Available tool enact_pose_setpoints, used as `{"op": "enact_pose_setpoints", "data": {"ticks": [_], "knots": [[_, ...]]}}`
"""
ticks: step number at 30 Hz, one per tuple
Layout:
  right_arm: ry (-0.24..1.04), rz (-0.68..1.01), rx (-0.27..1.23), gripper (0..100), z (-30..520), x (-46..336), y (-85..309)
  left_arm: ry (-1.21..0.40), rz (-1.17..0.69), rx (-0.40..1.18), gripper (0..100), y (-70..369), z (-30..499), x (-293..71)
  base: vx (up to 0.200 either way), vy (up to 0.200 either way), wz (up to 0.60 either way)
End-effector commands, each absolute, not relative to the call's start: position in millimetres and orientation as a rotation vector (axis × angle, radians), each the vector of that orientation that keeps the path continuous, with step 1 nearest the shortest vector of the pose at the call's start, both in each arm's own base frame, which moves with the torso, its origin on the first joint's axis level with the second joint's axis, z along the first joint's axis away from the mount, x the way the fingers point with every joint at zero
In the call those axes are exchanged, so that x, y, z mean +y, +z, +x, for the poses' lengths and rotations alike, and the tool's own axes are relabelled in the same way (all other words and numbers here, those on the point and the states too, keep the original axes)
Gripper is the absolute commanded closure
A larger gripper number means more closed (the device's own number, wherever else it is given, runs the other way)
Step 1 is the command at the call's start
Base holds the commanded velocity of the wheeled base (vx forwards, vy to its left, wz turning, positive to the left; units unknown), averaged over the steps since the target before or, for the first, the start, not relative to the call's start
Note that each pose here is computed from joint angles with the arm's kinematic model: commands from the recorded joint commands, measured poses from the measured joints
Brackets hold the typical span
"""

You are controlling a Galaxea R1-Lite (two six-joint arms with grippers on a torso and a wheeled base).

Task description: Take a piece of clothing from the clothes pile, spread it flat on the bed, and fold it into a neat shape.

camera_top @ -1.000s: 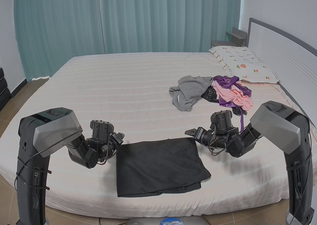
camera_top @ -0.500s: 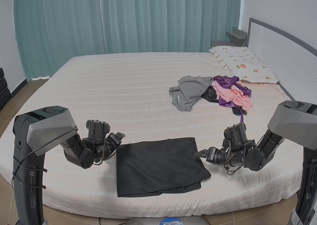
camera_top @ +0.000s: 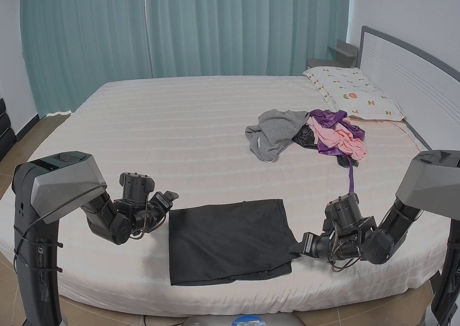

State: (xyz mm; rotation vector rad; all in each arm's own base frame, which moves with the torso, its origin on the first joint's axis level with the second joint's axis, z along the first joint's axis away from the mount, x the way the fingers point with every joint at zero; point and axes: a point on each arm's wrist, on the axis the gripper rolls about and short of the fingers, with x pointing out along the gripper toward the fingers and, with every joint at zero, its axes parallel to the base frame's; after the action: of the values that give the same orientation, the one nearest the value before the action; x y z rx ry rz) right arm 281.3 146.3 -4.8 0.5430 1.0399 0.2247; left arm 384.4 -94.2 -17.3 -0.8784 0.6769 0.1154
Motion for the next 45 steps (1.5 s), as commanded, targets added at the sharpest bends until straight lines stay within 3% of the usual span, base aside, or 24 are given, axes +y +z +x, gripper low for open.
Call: {"op": "enact_pose_setpoints", "data": {"ticks": [1,14,23,24,30,34,45], "knots": [[0.225,0.538,1.047,100,277.6,146.3,-4.5,0.117,-0.879,0.676,0,-16.7,384.3,-93.9,0.000,0.000,0.00],[0.231,0.545,1.040,100,260.5,138.5,10.5,0.115,-0.876,0.676,0,-16.8,383.9,-94.4,0.000,0.000,0.00],[0.227,0.486,1.101,100,254.0,137.7,-5.2,0.115,-0.876,0.676,0,-16.8,383.9,-94.4,0.000,0.000,0.00],[0.233,0.471,1.106,0,252.8,137.1,-6.3,0.115,-0.876,0.676,0,-16.8,383.9,-94.4,0.000,0.000,0.00],[0.242,0.485,1.054,0,264.2,136.9,0.0,0.115,-0.876,0.676,0,-16.8,383.9,-94.4,0.000,0.000,0.00],[0.232,0.543,0.954,0,301.0,136.1,8.8,0.115,-0.876,0.676,0,-16.8,383.9,-94.4,0.000,0.000,0.00],[0.212,0.627,0.840,0,383.4,148.9,-15.4,0.115,-0.876,0.676,0,-16.8,383.9,-94.4,0.000,0.000,0.00]]}}
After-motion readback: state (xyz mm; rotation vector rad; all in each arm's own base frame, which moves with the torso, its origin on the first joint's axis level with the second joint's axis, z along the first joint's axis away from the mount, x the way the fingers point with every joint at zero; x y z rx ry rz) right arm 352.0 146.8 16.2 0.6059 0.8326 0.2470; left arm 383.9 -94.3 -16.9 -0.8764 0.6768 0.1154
